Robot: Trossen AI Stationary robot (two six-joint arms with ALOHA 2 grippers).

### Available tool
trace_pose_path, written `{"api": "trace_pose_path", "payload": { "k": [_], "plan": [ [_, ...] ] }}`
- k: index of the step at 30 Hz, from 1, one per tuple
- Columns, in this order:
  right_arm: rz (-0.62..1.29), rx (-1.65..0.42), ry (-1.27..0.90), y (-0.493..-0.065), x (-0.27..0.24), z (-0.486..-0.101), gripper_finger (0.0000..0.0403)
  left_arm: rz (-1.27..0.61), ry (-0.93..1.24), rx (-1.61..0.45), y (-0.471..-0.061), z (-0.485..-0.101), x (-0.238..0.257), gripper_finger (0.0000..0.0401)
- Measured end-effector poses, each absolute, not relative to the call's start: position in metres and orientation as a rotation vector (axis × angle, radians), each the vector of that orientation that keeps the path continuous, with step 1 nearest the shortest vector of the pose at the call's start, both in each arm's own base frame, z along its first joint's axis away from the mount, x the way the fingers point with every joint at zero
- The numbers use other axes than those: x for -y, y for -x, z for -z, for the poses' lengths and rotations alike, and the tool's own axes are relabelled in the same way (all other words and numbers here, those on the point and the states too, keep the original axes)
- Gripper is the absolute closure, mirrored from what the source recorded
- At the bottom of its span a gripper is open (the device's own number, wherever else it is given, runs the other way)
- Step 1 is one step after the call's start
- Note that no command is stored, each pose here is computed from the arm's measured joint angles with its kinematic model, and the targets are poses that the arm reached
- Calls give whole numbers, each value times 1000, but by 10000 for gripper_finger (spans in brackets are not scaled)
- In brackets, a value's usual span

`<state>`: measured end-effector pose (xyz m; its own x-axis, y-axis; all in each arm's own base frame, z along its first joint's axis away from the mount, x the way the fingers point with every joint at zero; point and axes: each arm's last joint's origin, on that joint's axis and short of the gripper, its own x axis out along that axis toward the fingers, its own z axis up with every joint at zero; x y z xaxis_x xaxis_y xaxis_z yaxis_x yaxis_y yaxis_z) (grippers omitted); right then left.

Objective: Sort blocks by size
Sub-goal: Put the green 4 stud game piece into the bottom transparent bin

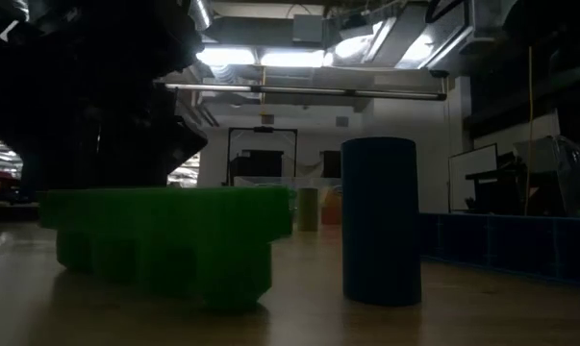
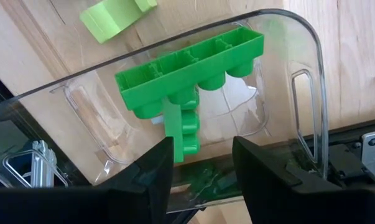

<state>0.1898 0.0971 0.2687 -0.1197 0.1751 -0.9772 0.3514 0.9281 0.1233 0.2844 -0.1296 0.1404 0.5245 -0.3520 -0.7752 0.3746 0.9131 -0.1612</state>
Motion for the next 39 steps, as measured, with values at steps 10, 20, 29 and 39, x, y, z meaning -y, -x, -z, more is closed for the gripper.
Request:
{"api": "trace_pose_path", "payload": {
  "k": [10, 20, 29, 39],
  "plan": [
    [140, -1674, -413, -192, -98, -269, 237, 422, -52, -952, -284, -138, 125, 209],
    [117, -1667, -431, -194, -100, -269, 237, 434, -30, -1008, -282, -136, 119, 331],
    [117, -1667, -431, -194, -100, -269, 237, 431, -23, -989, -286, -136, 112, 381],
    [93, -1639, -429, -196, -101, -277, 237, 452, 33, -849, -289, -170, 95, 389]
  ]
}}
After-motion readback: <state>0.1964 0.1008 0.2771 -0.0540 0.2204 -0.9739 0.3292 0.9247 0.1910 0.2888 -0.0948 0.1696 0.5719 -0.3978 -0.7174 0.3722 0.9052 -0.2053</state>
